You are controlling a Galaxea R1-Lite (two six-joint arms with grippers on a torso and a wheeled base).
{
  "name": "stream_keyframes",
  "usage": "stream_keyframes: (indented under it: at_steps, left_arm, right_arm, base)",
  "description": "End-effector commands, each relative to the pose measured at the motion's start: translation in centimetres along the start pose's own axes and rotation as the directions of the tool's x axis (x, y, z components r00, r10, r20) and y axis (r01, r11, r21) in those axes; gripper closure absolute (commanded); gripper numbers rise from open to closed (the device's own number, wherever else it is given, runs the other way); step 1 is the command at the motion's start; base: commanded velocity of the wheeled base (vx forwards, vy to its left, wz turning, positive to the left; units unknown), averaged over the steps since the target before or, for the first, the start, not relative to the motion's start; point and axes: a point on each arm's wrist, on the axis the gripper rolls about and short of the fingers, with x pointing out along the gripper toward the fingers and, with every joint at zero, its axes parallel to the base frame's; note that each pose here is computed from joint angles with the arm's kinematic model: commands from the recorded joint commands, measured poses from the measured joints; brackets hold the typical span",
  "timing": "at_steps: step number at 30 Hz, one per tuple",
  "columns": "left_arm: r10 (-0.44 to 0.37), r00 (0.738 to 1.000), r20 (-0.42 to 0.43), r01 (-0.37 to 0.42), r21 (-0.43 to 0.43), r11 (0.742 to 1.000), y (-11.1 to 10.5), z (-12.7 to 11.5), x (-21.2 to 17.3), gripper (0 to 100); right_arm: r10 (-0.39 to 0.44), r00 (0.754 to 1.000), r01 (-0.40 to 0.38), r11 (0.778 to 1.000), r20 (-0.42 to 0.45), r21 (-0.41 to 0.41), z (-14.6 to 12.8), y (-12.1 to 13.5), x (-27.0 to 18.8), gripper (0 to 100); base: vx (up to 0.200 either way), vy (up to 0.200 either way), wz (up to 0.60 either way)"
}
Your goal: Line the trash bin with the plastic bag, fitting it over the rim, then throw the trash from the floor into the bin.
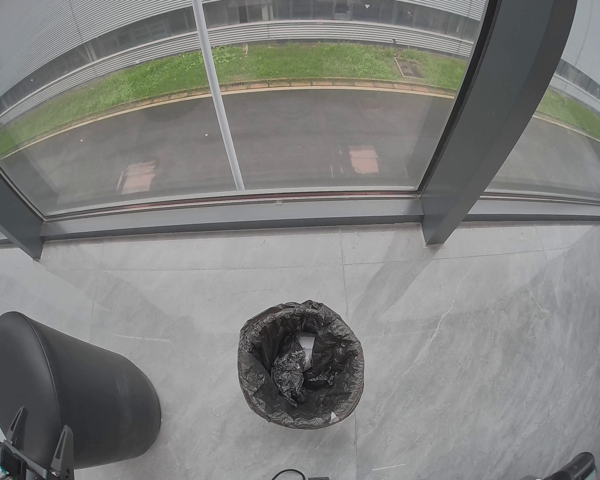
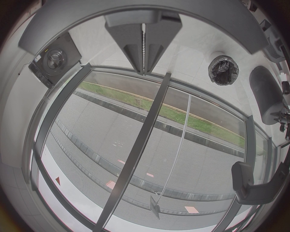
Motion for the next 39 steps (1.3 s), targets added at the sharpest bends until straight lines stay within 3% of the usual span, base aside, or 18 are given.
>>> stream_keyframes:
  at_steps: [1, 8, 12, 18, 21, 32, 39]
  left_arm:
    - [0.0, 1.0, 0.008, 0.0, -0.001, 1.0, 0.0, -0.3, -0.1, 0]
    - [0.0, 1.0, 0.006, 0.0, -0.001, 1.0, 0.0, -0.3, -0.1, 0]
    - [0.0, 1.0, 0.008, 0.0, -0.001, 1.0, 0.0, -0.3, -0.1, 0]
    - [0.0, 1.0, 0.008, 0.0, -0.001, 1.0, 0.0, -0.3, -0.1, 0]
    - [0.0, 1.0, 0.008, 0.0, -0.001, 1.0, 0.0, -0.3, -0.1, 0]
    - [0.0, 1.0, 0.008, 0.0, -0.001, 1.0, 0.0, -0.3, -0.1, 0]
    - [0.0, 1.0, 0.006, 0.0, -0.001, 1.0, 0.0, -0.3, -0.1, 0]
  right_arm:
    - [0.012, 1.0, -0.012, 1.0, 0.027, 0.015, -2.4, 0.3, -0.6, 100]
    - [0.03, 1.0, -0.029, 0.983, -0.003, 0.182, -3.4, 1.2, 1.6, 100]
    - [0.006, 0.998, -0.021, 0.966, 0.057, 0.256, -4.3, 2.3, 4.9, 100]
    - [-0.014, 0.992, -0.018, 0.968, 0.124, 0.249, -7.0, 4.1, 8.7, 100]
    - [0.019, 0.988, -0.054, 0.972, 0.153, 0.227, -8.4, 5.0, 10.0, 100]
    - [0.102, 0.995, -0.104, 0.97, 0.023, 0.22, -12.9, 7.2, 11.5, 100]
    - [0.111, 0.994, -0.109, 0.97, 0.002, 0.216, -15.0, 8.1, 12.1, 100]
  base:
    - [0.0, 0.0, 0.0]
    - [0.0, 0.0, 0.0]
    - [0.0, 0.0, 0.0]
    - [0.0, 0.0, 0.0]
    - [0.0, 0.0, 0.0]
    - [0.0, 0.0, 0.0]
    - [0.0, 0.0, 0.0]
